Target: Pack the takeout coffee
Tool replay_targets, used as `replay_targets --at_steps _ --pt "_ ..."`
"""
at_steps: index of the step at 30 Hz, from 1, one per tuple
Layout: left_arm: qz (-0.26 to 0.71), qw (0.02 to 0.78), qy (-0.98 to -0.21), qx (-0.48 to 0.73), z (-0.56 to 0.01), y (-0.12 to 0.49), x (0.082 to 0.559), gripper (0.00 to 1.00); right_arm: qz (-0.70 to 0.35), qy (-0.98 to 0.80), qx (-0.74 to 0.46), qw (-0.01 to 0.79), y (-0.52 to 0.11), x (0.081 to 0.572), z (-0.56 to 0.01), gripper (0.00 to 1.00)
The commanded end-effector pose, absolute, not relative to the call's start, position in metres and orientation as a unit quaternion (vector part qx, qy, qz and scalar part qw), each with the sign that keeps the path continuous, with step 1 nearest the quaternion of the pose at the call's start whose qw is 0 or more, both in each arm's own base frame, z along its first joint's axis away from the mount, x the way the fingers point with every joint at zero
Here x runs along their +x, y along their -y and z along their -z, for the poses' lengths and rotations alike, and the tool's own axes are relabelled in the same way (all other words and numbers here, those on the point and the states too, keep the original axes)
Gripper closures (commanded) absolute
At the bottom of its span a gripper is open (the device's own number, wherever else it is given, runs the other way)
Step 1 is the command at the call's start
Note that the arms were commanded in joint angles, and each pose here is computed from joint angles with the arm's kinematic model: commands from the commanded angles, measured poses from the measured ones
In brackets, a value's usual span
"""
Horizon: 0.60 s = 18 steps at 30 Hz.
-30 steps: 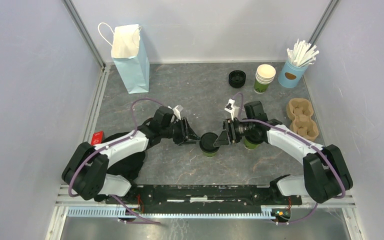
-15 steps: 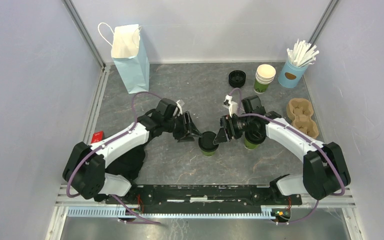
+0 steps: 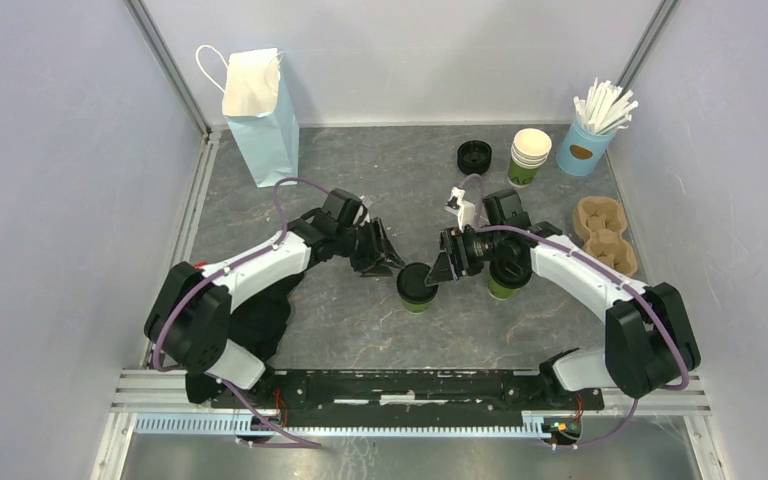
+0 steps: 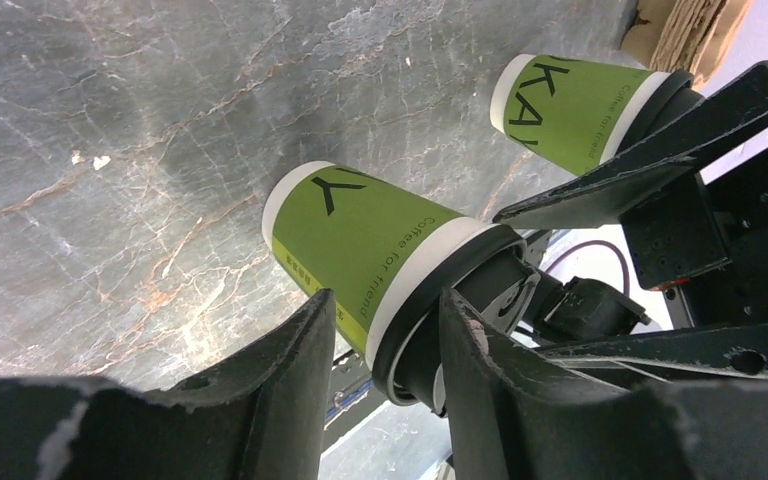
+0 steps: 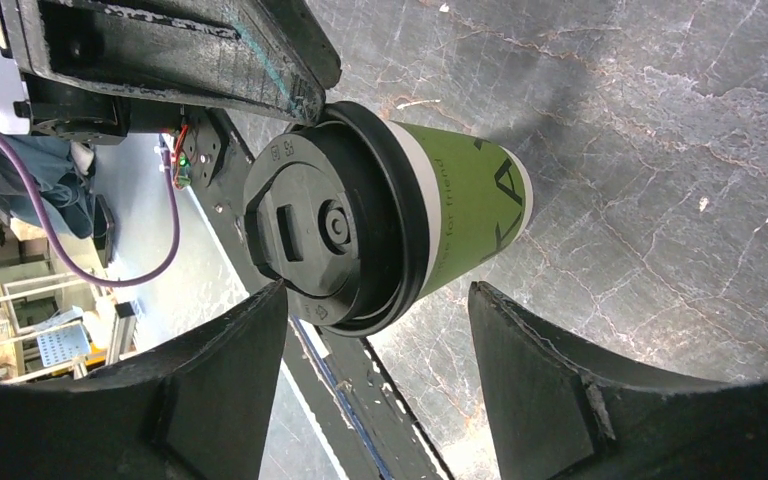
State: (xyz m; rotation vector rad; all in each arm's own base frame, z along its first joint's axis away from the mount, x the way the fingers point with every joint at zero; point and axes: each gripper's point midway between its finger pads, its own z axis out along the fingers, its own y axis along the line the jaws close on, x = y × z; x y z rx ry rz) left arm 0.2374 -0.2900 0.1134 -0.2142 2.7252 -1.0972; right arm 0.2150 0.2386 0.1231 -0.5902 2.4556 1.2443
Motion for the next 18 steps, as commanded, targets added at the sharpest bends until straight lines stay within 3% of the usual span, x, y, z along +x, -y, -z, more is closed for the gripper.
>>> replay_targets --at_steps 1,9,14,18 --pt "0.393 0.11 -0.912 -0.042 -0.12 0.298 0.244 0.51 -0.447 -0.854 -0.207 0.165 -0.244 0.216 -0.121 0.28" --pt "0.353 0.091 -0.93 -0.046 -0.083 0.283 0.23 0.54 -0.438 -0.867 -0.189 0.145 -0.237 0.205 -0.086 0.32" --pt "0.264 0.047 -0.961 -0.073 -0.019 0.242 0.192 0.58 -0.367 -0.904 -0.176 0.133 -0.213 0.198 -0.039 0.35" --pt "0.237 0.03 -0.968 -0.082 0.006 0.221 0.165 0.6 -0.358 -0.907 -0.183 0.124 -0.209 0.193 -0.036 0.36"
